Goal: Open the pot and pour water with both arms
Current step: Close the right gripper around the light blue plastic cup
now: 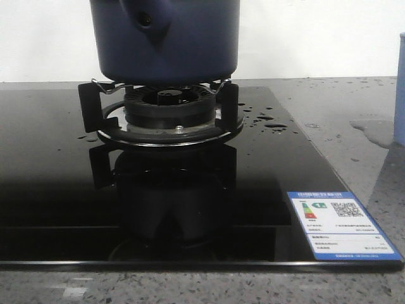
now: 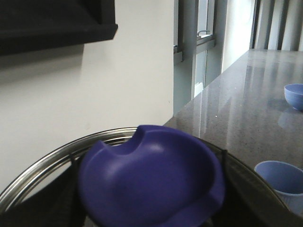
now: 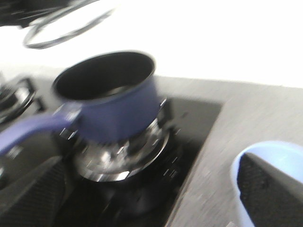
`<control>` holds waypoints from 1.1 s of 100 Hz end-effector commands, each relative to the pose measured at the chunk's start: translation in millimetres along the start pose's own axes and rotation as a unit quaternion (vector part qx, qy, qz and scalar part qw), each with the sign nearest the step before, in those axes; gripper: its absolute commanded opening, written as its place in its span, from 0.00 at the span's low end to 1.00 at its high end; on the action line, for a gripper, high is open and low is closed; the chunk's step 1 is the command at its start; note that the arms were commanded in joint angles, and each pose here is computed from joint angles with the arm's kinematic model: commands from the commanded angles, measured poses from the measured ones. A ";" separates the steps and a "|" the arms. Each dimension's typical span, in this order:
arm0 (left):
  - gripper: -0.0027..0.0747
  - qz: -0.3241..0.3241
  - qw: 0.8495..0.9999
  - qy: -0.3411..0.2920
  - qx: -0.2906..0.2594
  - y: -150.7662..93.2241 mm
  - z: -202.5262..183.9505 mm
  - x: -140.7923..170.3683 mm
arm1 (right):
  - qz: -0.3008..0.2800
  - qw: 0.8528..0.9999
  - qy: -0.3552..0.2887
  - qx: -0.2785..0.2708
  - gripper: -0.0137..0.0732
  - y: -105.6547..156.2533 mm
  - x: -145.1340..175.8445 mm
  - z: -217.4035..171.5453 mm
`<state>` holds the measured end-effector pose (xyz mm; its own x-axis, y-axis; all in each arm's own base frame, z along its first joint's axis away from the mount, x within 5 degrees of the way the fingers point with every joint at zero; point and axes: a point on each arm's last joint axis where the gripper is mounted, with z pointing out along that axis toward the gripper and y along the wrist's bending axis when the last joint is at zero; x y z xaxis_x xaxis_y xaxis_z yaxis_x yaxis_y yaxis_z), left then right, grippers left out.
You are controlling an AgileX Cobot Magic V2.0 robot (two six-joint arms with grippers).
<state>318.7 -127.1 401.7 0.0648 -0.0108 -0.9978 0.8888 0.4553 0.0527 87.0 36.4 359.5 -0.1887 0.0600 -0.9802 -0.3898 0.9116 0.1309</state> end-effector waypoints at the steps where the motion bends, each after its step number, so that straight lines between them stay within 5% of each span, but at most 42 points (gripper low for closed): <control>1: 0.36 0.006 0.999 -0.049 0.007 -14.8 -21.7 -43.1 | 0.005 0.997 -0.064 0.042 0.90 -7.0 -19.4 -1.7; 19: 0.36 0.029 0.999 -0.028 -0.016 -28.2 -49.4 -61.6 | -0.095 0.981 -0.070 0.156 0.90 -28.7 -14.9 -2.0; 32: 0.36 0.043 0.998 -0.036 -0.033 -43.3 -67.4 -70.7 | -0.093 0.971 -0.082 0.207 0.90 -43.0 1.9 2.7; 63: 0.36 0.044 0.997 -0.035 -0.057 -74.8 -90.0 -63.4 | -0.034 0.973 -0.019 0.228 0.90 -58.7 67.1 16.2; 110: 0.36 0.027 0.997 -0.045 -0.053 -78.3 -91.7 -59.8 | -0.029 0.981 -0.036 0.187 0.90 -51.7 72.2 33.6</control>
<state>214.5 -81.1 430.1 0.1100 0.0600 -0.9921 0.8273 0.5477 0.1248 115.5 9.8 268.9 -0.1487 0.0134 -0.9888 -0.0798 0.9965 0.0255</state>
